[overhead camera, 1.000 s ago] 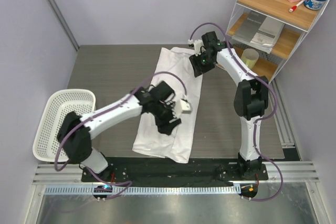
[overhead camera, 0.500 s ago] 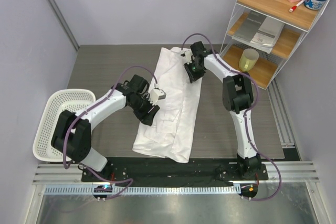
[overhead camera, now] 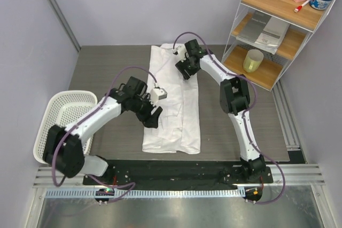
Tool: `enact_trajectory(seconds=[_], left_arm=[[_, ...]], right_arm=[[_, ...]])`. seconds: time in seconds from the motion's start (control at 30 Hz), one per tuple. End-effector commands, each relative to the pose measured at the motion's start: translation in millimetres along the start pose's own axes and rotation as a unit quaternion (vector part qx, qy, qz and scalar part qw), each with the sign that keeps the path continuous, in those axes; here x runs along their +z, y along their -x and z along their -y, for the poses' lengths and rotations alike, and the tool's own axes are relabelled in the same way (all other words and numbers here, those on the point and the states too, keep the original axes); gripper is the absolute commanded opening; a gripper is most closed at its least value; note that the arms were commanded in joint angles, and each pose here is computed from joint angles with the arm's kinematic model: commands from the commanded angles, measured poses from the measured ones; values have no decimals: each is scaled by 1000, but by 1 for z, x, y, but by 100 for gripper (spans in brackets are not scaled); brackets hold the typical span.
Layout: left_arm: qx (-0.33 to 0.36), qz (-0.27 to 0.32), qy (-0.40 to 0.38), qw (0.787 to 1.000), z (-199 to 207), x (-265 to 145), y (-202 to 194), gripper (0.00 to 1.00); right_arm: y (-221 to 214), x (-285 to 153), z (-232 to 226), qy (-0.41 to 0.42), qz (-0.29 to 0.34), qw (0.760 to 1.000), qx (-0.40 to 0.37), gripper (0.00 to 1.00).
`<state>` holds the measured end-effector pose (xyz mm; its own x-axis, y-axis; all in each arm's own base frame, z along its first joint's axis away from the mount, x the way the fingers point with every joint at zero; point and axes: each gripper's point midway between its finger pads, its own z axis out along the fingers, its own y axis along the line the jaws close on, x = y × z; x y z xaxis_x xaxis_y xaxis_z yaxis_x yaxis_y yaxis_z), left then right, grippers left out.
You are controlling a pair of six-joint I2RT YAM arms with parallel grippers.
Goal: Fold and stack the long sleeve shirts
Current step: Fold the shirt
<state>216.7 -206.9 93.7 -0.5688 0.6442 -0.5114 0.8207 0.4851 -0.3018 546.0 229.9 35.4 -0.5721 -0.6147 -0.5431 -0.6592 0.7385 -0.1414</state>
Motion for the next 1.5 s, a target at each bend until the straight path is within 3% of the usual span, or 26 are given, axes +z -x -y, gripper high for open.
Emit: enact_trajectory(seconds=[0.0, 0.07, 0.1, 0.17, 0.2, 0.33, 0.37, 0.43, 0.5, 0.53, 0.57, 0.6, 0.63, 0.67, 0.73, 0.83, 0.97, 1.17, 1.33, 1.47], left_arm=[[80, 166, 30, 982, 26, -70, 72, 73], [105, 225, 46, 968, 38, -98, 92, 99], [116, 245, 39, 962, 43, -102, 98, 100], [136, 291, 2, 947, 62, -114, 117, 100], [144, 303, -9, 942, 68, -120, 125, 100], [223, 227, -21, 948, 68, -117, 112, 100], [272, 159, -29, 949, 62, -105, 79, 100], [306, 106, -25, 946, 50, -91, 38, 100], [396, 103, 1, 912, 46, -89, 14, 100], [421, 101, 1, 902, 48, -85, 3, 100], [426, 84, -6, 901, 44, -69, -21, 100], [456, 88, -2, 885, 44, -66, -25, 100], [476, 72, -15, 876, 44, -59, -38, 100], [476, 57, -27, 877, 43, -50, -53, 100], [485, 48, -34, 873, 39, -41, -61, 98], [501, 47, -44, 863, 37, -26, -70, 95], [541, 36, -31, 840, 28, -3, -87, 91], [566, 29, -31, 823, 28, 20, -104, 85], [561, 20, -37, 827, 28, 33, -110, 82], [559, 18, -45, 828, 28, 41, -110, 72]], right_arm=[[75, -134, 2, 1, 119, 991, -53, 80], [82, -171, -10, 25, 147, 987, -66, 91], [92, -207, -15, 29, 179, 981, -71, 99], [90, -223, -33, 58, 201, 976, -53, 100], [95, -251, -39, 63, 229, 970, -58, 100], [76, -271, -69, 109, 245, 959, -90, 100], [45, -276, -92, 169, 211, 949, -165, 100], [-2, -282, -119, 223, 171, 937, -206, 100], [-40, -284, -141, 259, 171, 912, -268, 100], [-87, -286, -158, 266, 158, 910, -278, 100], [-89, -280, -167, 245, 186, 898, -314, 100], [-105, -280, -179, 240, 194, 888, -340, 100], [-148, -262, -191, 250, 163, 880, -369, 100], [-154, -269, -200, 240, 182, 868, -395, 100], [-194, -258, -228, 275, 164, 846, -426, 100], [-219, -248, -248, 280, 178, 826, -456, 95], [-228, -229, -256, 258, 187, 805, -501, 69], [-240, -209, -263, 263, 174, 789, -527, 51], [-248, -197, -266, 259, 165, 786, -537, 50], [-252, -189, -265, 256, 155, 788, -539, 51]])
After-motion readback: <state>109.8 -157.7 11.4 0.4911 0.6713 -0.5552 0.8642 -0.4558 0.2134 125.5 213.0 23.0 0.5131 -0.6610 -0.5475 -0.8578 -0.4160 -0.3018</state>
